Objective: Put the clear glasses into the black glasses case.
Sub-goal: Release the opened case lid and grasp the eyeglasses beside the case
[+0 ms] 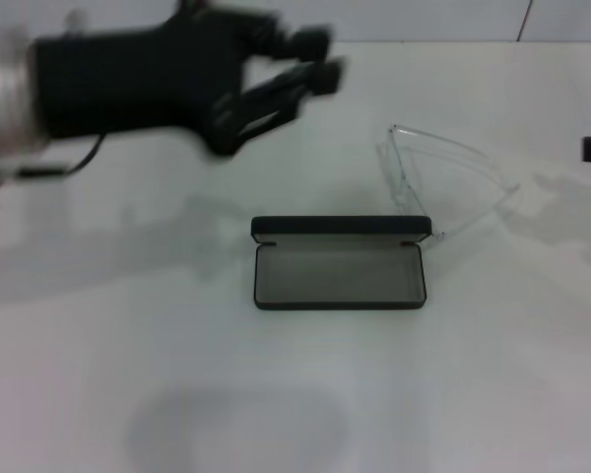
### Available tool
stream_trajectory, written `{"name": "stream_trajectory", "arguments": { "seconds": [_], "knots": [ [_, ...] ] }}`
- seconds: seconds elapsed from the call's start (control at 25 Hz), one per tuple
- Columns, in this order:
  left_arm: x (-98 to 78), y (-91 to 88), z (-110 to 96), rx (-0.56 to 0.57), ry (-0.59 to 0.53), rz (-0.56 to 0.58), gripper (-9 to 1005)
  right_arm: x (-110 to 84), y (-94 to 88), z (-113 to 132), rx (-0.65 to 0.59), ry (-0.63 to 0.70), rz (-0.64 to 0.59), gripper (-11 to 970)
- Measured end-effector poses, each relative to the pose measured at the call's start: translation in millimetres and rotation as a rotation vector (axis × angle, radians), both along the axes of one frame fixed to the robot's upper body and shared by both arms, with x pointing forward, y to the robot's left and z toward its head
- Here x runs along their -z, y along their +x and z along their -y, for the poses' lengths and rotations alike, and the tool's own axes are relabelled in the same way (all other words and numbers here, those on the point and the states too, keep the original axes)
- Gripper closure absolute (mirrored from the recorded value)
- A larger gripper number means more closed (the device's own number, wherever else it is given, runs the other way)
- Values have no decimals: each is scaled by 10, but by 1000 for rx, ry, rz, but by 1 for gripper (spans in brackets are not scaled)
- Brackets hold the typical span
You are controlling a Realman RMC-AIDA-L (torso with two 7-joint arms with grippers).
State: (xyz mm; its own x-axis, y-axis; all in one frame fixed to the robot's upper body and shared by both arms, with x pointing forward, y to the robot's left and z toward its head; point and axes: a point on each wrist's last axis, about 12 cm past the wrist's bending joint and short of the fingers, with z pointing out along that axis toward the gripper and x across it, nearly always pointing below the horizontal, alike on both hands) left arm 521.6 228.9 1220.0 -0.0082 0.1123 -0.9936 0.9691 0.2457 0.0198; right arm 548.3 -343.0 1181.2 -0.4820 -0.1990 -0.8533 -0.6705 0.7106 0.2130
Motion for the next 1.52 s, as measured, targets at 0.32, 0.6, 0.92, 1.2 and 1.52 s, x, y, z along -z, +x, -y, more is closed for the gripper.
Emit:
{"name": "stream_trajectory", "arguments": {
  "seconds": [0.32, 0.6, 0.92, 1.2, 1.52],
  "knots": [
    [503, -369, -514, 134, -213, -13, 830, -219, 531, -660, 32, -213, -156, 186],
    [811, -488, -549, 83, -276, -15, 914, -344, 940, -1302, 14, -220, -202, 196],
    [988, -470, -483, 67, -315, -5, 914, -178, 1222, -1930, -27, -252, -262, 218],
    [1043, -478, -452, 58, -332, -6, 914, -33, 1187, -2094, -15, -302, -295, 238],
    [1018, -431, -417, 68, -338, 14, 914, 97, 1102, -2048, -10, -331, -353, 262]
  ]
}}
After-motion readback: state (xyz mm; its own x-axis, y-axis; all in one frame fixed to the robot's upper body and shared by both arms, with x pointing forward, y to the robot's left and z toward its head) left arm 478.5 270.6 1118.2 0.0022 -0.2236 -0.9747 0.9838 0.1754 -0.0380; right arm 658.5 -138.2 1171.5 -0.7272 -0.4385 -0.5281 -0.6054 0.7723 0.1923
